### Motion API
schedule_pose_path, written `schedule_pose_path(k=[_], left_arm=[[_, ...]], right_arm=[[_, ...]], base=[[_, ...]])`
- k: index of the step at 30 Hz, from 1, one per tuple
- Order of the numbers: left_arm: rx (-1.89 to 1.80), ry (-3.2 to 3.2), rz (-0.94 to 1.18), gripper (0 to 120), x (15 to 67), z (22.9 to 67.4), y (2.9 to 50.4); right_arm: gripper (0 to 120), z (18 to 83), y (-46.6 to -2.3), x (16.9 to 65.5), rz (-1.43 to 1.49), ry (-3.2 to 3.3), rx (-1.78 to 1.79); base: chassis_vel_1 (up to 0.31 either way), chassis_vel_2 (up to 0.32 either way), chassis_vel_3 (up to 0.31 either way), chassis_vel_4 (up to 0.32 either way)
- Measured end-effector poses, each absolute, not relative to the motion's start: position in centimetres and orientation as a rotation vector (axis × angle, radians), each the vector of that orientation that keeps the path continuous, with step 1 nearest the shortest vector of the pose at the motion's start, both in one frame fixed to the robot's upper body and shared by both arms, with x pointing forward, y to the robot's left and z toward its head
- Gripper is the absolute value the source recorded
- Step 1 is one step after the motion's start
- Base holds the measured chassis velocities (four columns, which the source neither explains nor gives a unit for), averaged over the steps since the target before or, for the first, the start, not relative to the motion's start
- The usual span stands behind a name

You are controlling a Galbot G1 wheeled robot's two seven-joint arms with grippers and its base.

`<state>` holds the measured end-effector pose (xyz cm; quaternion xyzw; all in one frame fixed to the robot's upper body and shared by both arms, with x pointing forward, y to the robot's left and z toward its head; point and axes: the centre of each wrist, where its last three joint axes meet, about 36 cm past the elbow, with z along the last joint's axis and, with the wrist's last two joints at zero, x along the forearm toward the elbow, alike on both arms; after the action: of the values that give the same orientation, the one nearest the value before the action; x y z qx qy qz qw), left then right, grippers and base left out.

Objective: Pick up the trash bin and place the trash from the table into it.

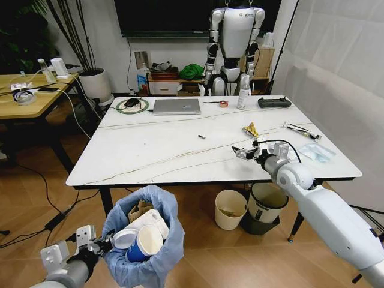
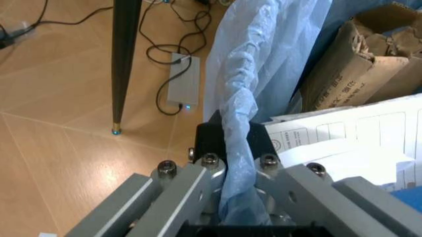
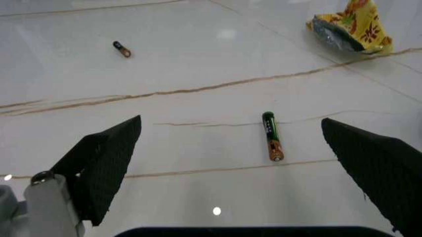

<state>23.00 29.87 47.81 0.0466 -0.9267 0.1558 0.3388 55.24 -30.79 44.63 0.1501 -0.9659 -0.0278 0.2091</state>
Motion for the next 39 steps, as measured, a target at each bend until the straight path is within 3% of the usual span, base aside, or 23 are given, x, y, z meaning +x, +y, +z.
schedule_pose_path(k=[11,29,31,37,39], left_arm=[[0.137,-2.420,0.392,0,22.8,48.1,30.1],[0.138,-2.425,0.403,0,23.1,47.9,30.3],[0.139,-2.425,0.403,0,23.2,47.9,30.3],[0.137,-2.430,0.404,0,23.4,47.9,30.3],[0.137,-2.429,0.404,0,23.4,47.9,30.3]], right_arm=[[97,42.4,-32.0,56.7,-0.062,-2.660,0.386],[29,41.5,-32.5,56.9,-0.024,-2.664,0.351],[27,41.5,-32.5,56.9,-0.023,-2.664,0.352],[1,41.4,-32.0,56.7,-0.022,-2.661,0.362],[0,41.2,-31.9,56.5,-0.019,-2.660,0.365]], base=[[0.000,0.000,0.000,0.000],[0.000,0.000,0.000,0.000],[0.000,0.000,0.000,0.000],[0.000,0.000,0.000,0.000],[0.000,0.000,0.000,0.000]])
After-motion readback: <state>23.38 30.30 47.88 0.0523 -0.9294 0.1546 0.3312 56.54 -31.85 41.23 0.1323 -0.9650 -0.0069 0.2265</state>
